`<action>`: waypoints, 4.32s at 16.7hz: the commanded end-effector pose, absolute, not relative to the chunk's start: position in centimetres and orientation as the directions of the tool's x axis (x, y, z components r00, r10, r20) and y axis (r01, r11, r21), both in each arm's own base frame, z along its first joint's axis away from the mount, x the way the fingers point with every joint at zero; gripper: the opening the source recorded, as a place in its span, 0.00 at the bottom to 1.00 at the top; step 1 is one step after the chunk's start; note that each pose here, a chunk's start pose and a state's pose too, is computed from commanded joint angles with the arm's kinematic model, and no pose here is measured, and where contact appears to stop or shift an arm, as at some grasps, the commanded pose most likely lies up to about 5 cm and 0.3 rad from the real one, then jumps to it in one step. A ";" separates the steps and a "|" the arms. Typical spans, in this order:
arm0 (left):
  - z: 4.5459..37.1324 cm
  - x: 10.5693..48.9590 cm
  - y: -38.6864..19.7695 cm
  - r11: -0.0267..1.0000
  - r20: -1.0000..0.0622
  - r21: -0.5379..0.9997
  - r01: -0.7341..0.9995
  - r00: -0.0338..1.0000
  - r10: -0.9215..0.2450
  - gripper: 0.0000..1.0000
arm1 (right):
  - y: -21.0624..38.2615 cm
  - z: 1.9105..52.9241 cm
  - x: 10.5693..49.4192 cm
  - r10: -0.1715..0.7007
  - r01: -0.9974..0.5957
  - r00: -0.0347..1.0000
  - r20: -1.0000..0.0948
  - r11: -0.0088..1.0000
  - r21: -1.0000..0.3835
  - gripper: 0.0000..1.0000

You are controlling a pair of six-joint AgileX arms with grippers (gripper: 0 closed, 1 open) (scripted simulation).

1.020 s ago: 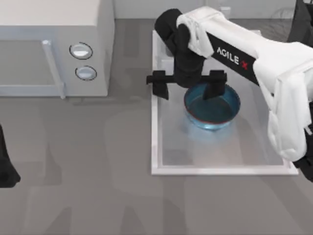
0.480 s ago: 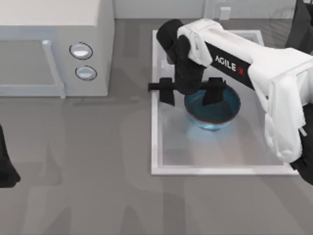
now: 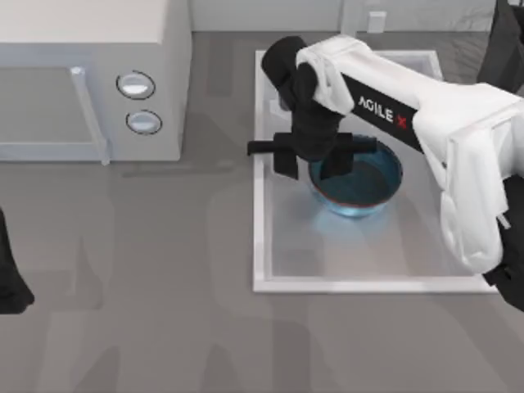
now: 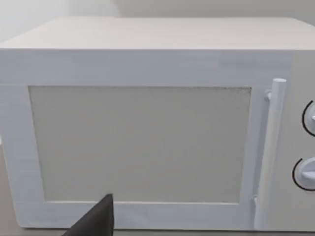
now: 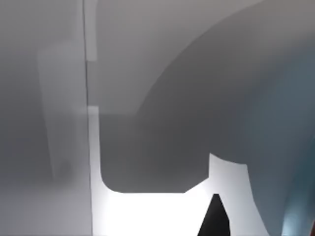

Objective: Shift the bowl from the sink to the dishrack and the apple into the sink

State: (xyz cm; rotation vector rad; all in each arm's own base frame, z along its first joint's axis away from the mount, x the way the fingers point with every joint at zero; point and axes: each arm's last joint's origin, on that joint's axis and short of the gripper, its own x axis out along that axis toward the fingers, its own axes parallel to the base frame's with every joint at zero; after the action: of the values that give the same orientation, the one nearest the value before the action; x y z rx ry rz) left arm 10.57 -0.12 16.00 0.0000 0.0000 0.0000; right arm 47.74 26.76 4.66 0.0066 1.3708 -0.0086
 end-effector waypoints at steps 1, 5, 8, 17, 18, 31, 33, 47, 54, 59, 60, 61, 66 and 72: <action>16.0 10.6 -0.1 1.000 0.000 0.000 0.000 1.000 0.000 1.00 | 26.8 4.7 47.7 -0.002 0.010 0.199 -0.980 1.000 0.000 0.17; 16.0 10.6 -0.1 1.000 0.000 0.000 0.000 1.000 0.000 1.00 | 26.8 4.7 47.7 -0.002 0.010 0.199 -0.980 1.000 0.000 0.00; 16.0 10.6 -0.1 1.000 0.000 0.000 0.000 1.000 0.000 1.00 | 26.8 4.7 47.7 -0.002 0.010 0.199 -0.980 1.000 0.000 0.00; 16.0 10.6 -0.1 1.000 0.000 0.000 0.000 1.000 0.000 1.00 | 28.6 8.7 45.5 -0.003 0.005 0.198 -0.980 1.000 -0.002 0.00; 16.0 10.6 -0.1 1.000 0.000 0.000 0.000 1.000 0.000 1.00 | 29.3 10.4 44.4 -0.003 0.005 0.196 -0.981 1.000 -0.002 0.00; 16.0 10.6 -0.1 1.000 0.000 0.000 0.000 1.000 0.000 1.00 | 28.0 34.0 20.0 0.007 0.014 0.208 -0.978 1.000 0.011 0.00; 16.0 10.6 -0.1 1.000 0.000 0.000 0.000 1.000 0.000 1.00 | 27.1 34.8 18.3 0.001 0.013 0.204 -0.979 1.000 0.004 0.00; 16.0 10.6 -0.1 1.000 0.000 0.000 0.000 1.000 0.000 1.00 | 21.0 35.0 25.9 0.250 -0.005 0.316 -0.915 0.965 0.262 0.00; 16.0 10.6 -0.1 1.000 0.000 0.000 0.000 1.000 0.000 1.00 | 4.6 39.2 33.7 0.247 -0.018 0.832 -0.496 0.906 0.422 0.00; 16.0 10.6 -0.1 1.000 0.000 0.000 0.000 1.000 0.000 1.00 | -8.0 40.0 32.1 -0.004 0.043 0.983 -0.184 0.977 0.209 0.00; 16.0 10.6 -0.1 1.000 0.000 0.000 0.000 1.000 0.000 1.00 | -9.2 40.3 31.1 -0.021 0.042 0.991 -0.134 0.987 0.155 0.00; 16.0 10.6 -0.1 1.000 0.000 0.000 0.000 1.000 0.000 1.00 | -10.0 40.8 30.0 -0.026 0.035 0.996 -0.088 0.994 0.104 0.00; 16.0 10.6 -0.1 1.000 0.000 0.000 0.000 1.000 0.000 1.00 | -10.7 41.9 27.9 -0.010 0.010 1.000 0.000 1.000 0.000 0.00; 16.0 10.6 -0.1 1.000 0.000 0.000 0.000 1.000 0.000 1.00 | -10.9 40.9 29.0 -0.007 0.007 1.000 -0.009 1.000 0.005 0.00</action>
State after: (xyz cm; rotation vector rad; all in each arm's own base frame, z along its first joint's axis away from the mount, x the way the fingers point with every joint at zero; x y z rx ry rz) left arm 10.57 -0.12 16.00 0.0000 0.0000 0.0000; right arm 28.99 -10.87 40.94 0.0049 0.0087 -0.0069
